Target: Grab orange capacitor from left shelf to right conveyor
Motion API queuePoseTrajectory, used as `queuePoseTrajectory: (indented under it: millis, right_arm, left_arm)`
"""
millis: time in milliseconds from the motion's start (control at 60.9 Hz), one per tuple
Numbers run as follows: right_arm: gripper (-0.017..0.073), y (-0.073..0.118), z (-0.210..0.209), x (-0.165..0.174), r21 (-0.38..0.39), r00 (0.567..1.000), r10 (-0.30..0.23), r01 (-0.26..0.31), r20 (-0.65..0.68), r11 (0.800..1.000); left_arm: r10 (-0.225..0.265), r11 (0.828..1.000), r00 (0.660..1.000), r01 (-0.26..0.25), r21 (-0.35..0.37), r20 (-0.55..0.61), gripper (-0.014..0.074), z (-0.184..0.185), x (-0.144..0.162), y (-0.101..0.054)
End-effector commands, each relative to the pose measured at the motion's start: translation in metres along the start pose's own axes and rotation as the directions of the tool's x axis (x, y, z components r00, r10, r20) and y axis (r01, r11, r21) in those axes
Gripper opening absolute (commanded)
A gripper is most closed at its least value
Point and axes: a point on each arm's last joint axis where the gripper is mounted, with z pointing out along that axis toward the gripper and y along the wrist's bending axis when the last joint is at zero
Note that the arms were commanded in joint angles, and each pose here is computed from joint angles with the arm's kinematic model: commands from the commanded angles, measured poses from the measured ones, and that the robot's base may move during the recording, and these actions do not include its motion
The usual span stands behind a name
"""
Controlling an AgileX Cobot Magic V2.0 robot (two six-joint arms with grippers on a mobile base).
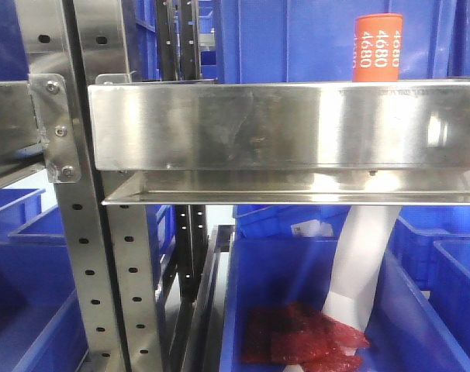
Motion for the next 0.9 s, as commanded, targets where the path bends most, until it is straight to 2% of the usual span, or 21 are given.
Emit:
queuePoseTrajectory:
  millis: [0,690,838,887]
  right_arm:
    - [0.0048,0.000,-0.002,-0.010,0.004,0.994,0.002,-0.002,0.106,1.000]
    - [0.0048,0.000,-0.002,-0.012,0.004,0.992,0.002,-0.002,0.123,1.000]
    - [0.0048,0.000,-0.003,-0.017,0.005,0.985,0.001,-0.002,0.175,1.000]
    - [0.0048,0.000,-0.004,-0.021,0.001,0.979,0.018,-0.019,0.204,1.000]
  left_arm:
    - [-0.005,1.000,0.994,0.005,-0.002,0.107,-0.0127,-0.002,-0.010,0.000]
    - [-0.005,1.000,0.994,0.005,-0.002,0.107,-0.0127,-0.002,-0.010,0.000]
    - [-0.005,1.000,0.994,0.005,-0.002,0.107,-0.0127,-0.002,-0.010,0.000]
    - [-0.005,1.000,0.994,0.005,-0.002,0.107,-0.0127,-0.002,-0.010,0.000]
